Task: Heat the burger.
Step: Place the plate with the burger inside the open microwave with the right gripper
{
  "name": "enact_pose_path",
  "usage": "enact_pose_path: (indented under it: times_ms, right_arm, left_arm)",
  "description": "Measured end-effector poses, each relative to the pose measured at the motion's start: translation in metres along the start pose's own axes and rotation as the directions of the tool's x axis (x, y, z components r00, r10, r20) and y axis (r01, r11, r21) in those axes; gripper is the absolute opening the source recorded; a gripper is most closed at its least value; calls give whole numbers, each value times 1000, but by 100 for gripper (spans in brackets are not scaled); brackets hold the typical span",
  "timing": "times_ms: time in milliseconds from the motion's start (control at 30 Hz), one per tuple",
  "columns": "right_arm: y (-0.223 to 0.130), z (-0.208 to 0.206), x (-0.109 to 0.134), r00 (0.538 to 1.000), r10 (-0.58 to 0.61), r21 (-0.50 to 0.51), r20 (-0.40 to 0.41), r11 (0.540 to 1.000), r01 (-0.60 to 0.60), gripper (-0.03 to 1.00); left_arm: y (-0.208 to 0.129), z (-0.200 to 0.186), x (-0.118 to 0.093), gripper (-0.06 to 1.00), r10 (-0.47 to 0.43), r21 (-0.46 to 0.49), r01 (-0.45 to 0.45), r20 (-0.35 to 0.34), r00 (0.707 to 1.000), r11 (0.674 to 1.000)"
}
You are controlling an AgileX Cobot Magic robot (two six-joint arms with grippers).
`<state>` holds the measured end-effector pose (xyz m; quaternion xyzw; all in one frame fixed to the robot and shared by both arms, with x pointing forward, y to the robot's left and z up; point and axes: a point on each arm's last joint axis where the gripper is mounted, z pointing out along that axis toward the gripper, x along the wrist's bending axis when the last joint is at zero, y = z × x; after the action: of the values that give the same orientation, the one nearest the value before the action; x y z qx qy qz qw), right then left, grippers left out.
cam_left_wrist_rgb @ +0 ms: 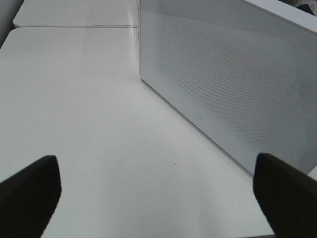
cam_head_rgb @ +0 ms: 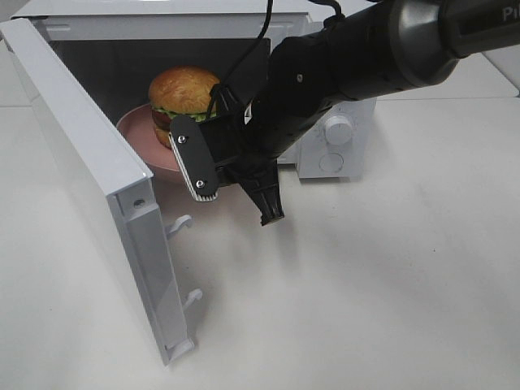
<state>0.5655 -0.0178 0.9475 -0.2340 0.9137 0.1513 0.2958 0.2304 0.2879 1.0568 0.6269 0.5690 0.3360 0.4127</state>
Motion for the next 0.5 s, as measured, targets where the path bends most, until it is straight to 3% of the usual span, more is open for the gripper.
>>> enact_pose_path:
  times_ms: [500]
  right_arm:
    - [-7,10,-16,999,50,21,19,998,-51,8]
  left_arm:
    - [0,0,0,97,0,0,0,0,1000,1000]
